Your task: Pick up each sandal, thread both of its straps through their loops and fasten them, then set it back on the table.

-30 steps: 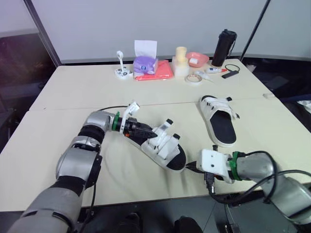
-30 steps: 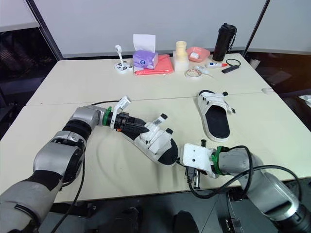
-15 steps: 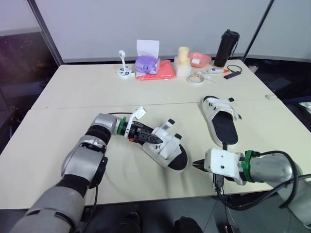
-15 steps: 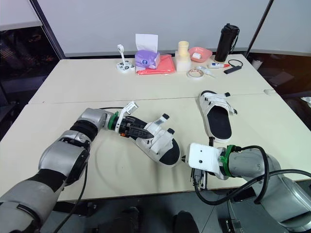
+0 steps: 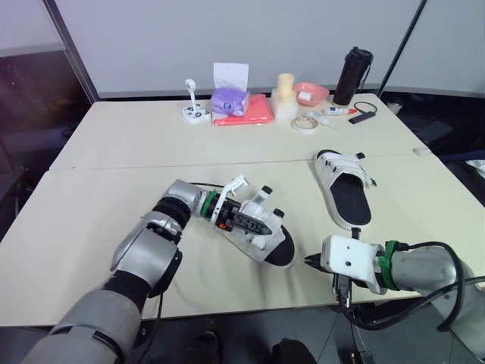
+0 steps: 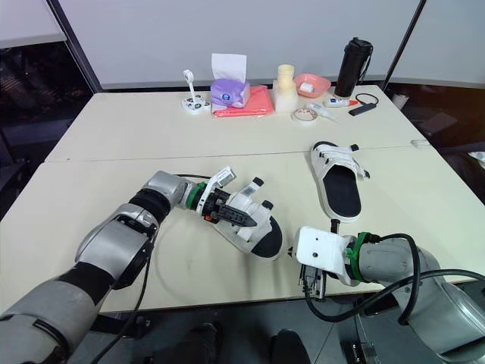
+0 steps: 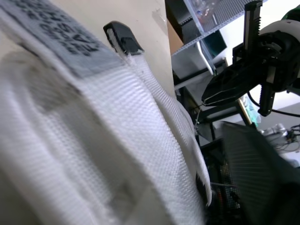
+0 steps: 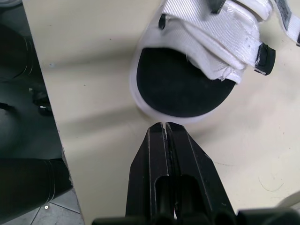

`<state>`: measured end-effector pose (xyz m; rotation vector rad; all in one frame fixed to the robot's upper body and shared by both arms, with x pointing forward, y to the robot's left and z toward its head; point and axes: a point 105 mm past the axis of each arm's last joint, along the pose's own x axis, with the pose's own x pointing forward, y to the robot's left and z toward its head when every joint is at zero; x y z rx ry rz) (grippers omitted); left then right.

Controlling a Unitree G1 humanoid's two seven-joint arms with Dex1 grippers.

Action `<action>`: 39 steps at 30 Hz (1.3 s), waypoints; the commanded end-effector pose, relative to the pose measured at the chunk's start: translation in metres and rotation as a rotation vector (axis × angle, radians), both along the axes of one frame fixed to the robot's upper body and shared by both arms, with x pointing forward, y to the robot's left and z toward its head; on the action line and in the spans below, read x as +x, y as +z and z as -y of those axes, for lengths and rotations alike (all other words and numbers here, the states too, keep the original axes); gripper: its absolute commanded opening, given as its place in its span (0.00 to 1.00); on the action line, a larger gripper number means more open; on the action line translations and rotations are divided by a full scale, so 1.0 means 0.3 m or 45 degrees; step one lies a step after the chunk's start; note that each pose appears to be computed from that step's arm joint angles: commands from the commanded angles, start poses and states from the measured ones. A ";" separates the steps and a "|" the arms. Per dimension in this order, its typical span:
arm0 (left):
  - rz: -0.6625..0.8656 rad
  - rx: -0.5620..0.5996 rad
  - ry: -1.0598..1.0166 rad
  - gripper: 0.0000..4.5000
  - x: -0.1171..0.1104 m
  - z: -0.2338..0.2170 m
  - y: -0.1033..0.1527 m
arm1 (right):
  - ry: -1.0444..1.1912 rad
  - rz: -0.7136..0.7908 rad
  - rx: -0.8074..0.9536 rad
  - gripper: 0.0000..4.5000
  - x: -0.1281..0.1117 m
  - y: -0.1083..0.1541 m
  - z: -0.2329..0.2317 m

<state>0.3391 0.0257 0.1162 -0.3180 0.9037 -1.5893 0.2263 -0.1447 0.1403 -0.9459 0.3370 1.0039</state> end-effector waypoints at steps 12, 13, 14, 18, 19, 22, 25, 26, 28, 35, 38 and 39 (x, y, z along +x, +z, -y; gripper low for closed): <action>-0.087 -0.410 0.453 0.01 0.128 0.092 0.187 | 0.013 0.068 0.041 0.00 -0.002 0.023 -0.029; -0.076 -0.454 0.609 0.01 0.175 0.096 0.203 | 0.015 0.069 0.047 0.00 -0.001 0.022 -0.032; -0.078 -0.490 0.739 0.01 0.212 0.096 0.216 | 0.017 0.069 0.051 0.00 0.000 0.020 -0.036; -0.104 -0.606 1.340 0.01 0.369 0.054 0.258 | 0.032 0.073 0.070 0.00 0.008 0.018 -0.053; -0.131 -0.626 1.459 0.01 0.393 0.040 0.260 | 0.037 0.073 0.073 0.00 0.011 0.017 -0.057; -0.158 -0.634 1.784 0.01 0.442 0.008 0.255 | 0.057 0.074 0.080 0.00 0.021 0.017 -0.069; -0.168 -0.592 2.074 0.01 0.463 -0.036 0.239 | 0.074 0.076 0.072 0.00 0.031 0.017 -0.076; -0.187 -0.577 2.146 0.01 0.466 -0.049 0.232 | 0.077 0.078 0.071 0.00 0.034 0.017 -0.078; -0.210 -0.574 2.229 0.01 0.467 -0.063 0.230 | 0.083 0.078 0.072 0.00 0.036 0.018 -0.083; -0.217 -0.604 2.398 0.01 0.465 -0.125 0.214 | 0.095 0.067 0.079 0.00 0.030 0.016 -0.096; -0.197 -0.600 2.425 0.01 0.463 -0.142 0.197 | 0.100 0.061 0.082 0.00 0.028 0.014 -0.101; -0.194 -0.596 2.431 0.01 0.462 -0.146 0.190 | 0.102 0.058 0.082 0.00 0.027 0.014 -0.102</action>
